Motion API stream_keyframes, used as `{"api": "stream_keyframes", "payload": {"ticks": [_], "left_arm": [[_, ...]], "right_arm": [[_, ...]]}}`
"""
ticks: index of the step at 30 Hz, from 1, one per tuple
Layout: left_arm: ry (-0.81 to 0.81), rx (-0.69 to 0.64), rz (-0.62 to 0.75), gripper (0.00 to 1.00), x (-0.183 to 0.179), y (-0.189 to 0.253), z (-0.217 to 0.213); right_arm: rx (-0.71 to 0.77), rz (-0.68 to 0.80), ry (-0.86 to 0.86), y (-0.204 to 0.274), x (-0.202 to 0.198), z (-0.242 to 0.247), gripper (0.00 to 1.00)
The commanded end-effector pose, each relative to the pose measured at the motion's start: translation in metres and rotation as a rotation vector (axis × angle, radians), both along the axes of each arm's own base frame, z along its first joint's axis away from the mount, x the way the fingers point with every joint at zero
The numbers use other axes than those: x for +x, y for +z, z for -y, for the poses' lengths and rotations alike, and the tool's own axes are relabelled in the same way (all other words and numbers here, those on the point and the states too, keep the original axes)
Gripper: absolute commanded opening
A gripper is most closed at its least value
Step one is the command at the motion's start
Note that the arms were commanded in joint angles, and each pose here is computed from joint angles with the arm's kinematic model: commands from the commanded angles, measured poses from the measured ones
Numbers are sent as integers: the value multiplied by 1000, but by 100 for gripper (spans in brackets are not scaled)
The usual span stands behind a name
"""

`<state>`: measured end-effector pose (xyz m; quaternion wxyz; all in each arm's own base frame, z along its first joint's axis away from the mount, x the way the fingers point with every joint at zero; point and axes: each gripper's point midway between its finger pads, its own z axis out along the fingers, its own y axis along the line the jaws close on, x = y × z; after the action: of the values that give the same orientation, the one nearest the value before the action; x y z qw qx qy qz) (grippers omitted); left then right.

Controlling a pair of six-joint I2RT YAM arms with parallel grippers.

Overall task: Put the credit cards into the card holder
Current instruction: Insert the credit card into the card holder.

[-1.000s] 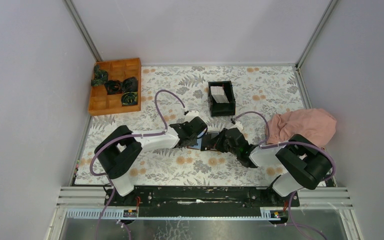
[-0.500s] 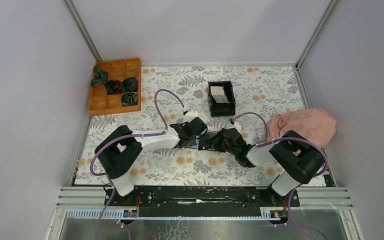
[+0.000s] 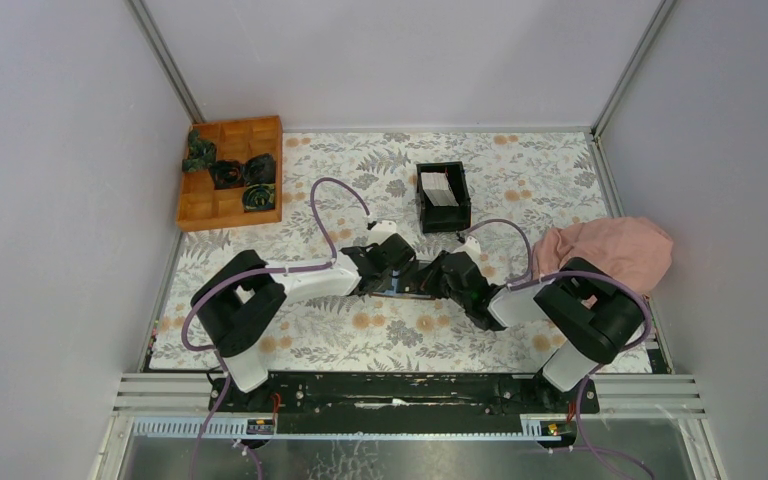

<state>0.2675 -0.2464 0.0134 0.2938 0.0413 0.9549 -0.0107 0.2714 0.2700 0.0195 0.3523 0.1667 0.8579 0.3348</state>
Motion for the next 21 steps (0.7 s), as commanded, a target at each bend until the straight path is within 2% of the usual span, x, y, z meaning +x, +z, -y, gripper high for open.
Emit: {"api": "stream_keyframes", "payload": {"ticks": [1,12,21], "left_arm": [[-4,179,-154,0,-34,-42,-40],[-3,196,-148,0,-32,-43,-42],[4,205,-161,0,-35,-47,-45]], "right_arm": [[-183,-73,-4,-45,-11,24,0],[-155,-141,93,-63,-37,19,0],[-120,-147,127,-58,-52,18,0]]}}
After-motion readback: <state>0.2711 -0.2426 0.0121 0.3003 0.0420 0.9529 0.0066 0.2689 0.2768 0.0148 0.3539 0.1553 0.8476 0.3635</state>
